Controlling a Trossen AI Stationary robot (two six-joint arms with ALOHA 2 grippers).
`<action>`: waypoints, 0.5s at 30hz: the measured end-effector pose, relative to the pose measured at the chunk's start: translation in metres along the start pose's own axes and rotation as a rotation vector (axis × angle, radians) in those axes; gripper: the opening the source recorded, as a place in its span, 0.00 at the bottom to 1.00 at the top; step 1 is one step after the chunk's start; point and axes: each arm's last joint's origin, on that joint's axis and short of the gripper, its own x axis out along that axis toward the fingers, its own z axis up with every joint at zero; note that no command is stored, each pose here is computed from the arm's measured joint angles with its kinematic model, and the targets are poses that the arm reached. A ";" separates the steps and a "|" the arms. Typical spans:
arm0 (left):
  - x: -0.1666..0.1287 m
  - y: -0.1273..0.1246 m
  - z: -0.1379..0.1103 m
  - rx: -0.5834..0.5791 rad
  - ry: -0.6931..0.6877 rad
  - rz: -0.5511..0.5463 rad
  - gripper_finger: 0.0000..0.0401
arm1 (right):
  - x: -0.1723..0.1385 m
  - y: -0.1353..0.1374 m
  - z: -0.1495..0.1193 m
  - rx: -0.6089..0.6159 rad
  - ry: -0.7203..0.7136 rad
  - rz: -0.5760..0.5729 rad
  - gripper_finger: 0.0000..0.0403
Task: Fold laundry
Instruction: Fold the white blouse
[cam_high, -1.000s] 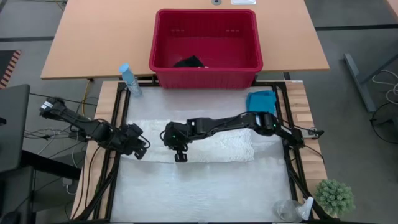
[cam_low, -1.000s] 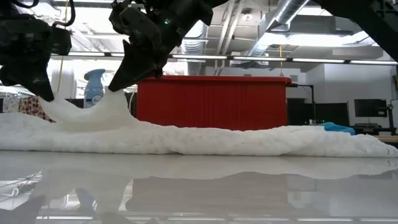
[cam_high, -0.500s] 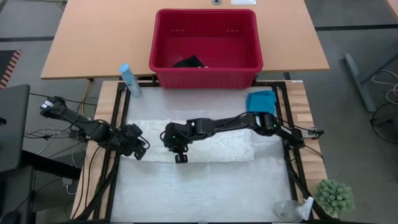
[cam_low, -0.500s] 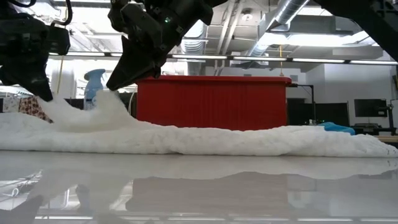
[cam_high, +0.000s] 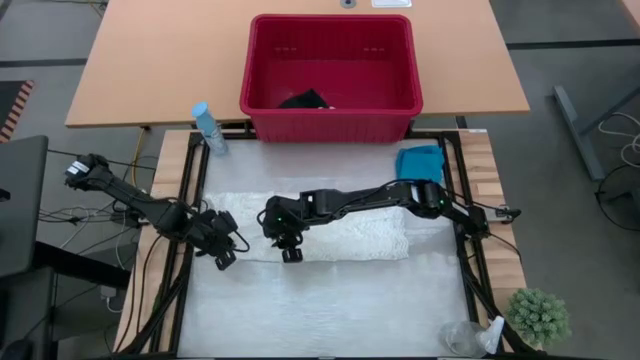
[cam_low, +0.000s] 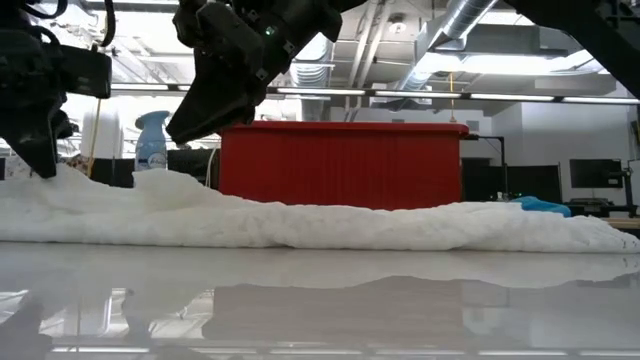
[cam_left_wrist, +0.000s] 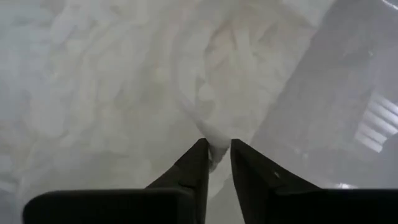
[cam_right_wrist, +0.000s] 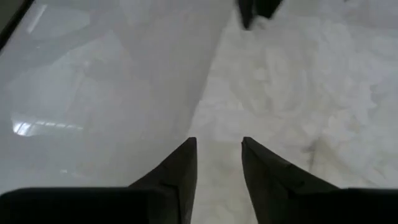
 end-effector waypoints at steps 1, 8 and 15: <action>0.001 -0.001 0.001 0.008 -0.005 -0.006 0.16 | 0.000 -0.001 0.000 0.005 0.001 -0.022 0.40; -0.004 -0.003 0.003 0.020 -0.032 -0.069 0.29 | -0.002 -0.014 0.007 0.013 -0.074 -0.160 0.41; -0.013 0.005 0.000 0.025 -0.032 -0.081 0.42 | 0.004 -0.014 0.012 0.023 -0.147 -0.144 0.42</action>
